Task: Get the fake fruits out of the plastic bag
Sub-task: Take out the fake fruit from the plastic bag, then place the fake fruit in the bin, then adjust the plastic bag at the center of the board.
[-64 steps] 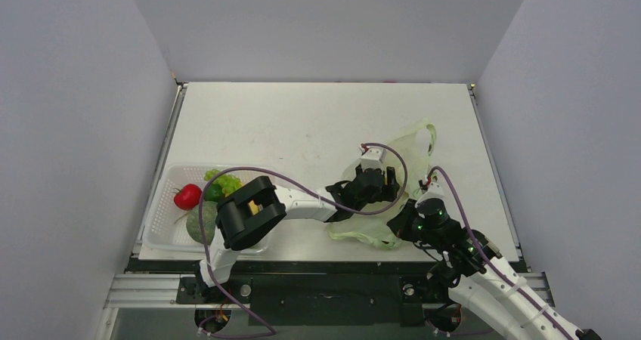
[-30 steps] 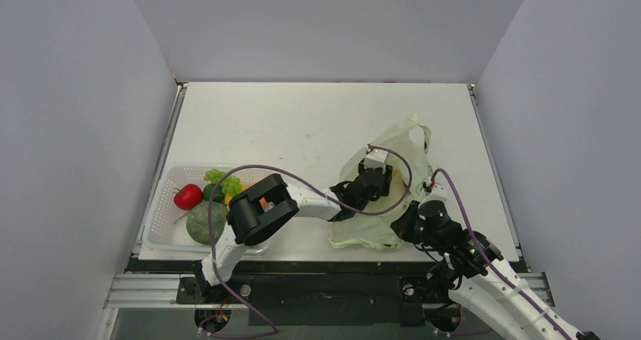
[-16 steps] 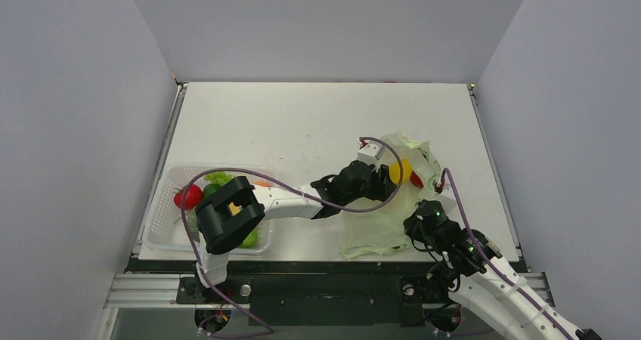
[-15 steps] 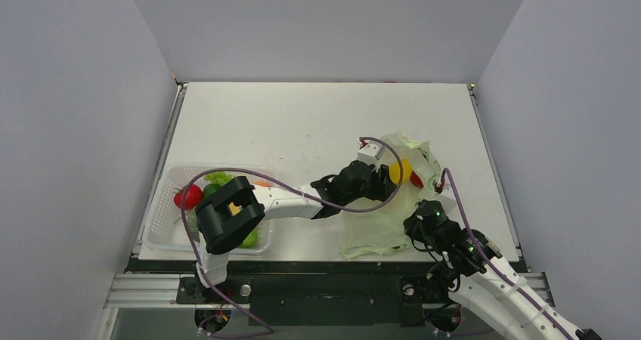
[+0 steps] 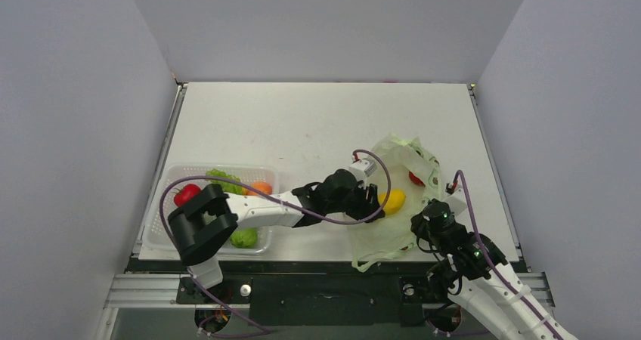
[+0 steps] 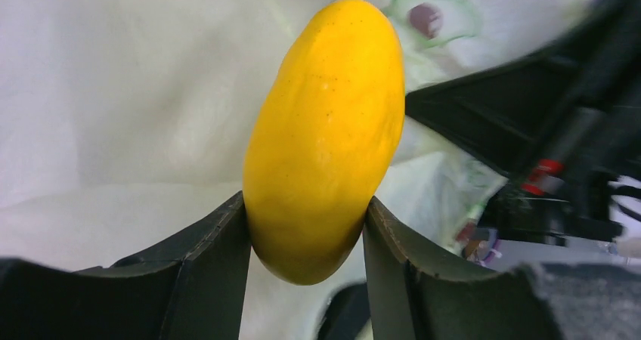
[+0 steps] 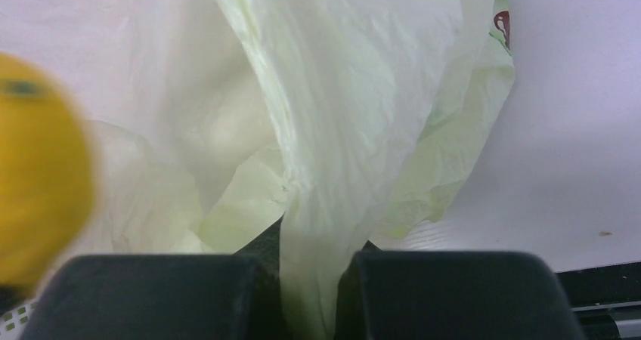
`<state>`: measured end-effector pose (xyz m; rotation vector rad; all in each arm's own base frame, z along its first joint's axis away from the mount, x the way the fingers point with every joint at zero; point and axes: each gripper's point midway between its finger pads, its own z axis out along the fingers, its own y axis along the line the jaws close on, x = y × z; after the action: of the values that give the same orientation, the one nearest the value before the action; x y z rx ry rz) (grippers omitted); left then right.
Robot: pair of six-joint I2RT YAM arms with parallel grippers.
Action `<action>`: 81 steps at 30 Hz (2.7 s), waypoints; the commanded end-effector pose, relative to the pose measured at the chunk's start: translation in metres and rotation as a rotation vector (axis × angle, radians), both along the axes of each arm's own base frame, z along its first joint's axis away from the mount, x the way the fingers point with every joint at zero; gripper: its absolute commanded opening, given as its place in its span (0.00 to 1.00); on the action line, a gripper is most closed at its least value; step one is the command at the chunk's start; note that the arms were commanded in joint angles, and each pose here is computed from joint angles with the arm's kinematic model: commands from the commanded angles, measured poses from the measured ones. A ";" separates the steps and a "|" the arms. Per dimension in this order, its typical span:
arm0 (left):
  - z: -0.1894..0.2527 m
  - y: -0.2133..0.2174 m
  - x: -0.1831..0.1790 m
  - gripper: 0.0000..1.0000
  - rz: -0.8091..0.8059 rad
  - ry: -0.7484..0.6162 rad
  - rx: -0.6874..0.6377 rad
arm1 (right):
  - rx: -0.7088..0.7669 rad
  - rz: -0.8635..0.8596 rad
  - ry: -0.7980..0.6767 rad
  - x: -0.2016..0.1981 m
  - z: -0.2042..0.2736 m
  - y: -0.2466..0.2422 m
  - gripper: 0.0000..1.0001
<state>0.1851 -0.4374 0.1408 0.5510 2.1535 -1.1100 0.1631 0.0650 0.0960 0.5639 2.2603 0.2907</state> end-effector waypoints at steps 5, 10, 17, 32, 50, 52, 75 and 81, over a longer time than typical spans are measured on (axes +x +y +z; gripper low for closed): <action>0.080 0.086 0.035 0.00 0.286 -0.207 0.024 | 0.006 0.043 -0.009 0.008 0.008 0.010 0.00; 0.077 0.187 0.052 0.00 0.659 -0.220 0.122 | 0.024 0.060 -0.021 0.009 0.011 0.014 0.00; 0.071 0.327 0.042 0.00 1.116 -0.192 0.139 | 0.032 0.077 -0.006 0.010 0.008 0.016 0.00; 0.090 0.473 -0.012 0.10 1.557 -0.246 0.426 | 0.039 0.099 0.001 0.009 0.008 0.020 0.00; 0.124 0.433 0.021 0.86 1.430 -0.312 0.245 | 0.076 0.203 0.013 0.009 0.010 0.039 0.00; 0.129 0.408 0.031 0.86 1.321 -0.313 0.174 | 0.089 0.250 0.013 0.009 0.012 0.047 0.00; 0.108 0.139 0.049 0.69 0.305 -0.091 -0.275 | -0.028 0.451 0.029 -0.032 0.021 0.080 0.29; 0.106 0.096 0.033 0.68 0.201 -0.061 -0.317 | -0.064 0.189 -0.106 -0.008 0.061 0.035 0.78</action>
<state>0.2298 -0.3038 0.2079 0.1343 2.0183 -1.0762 0.1300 0.1373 0.1271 0.0731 2.3624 0.5053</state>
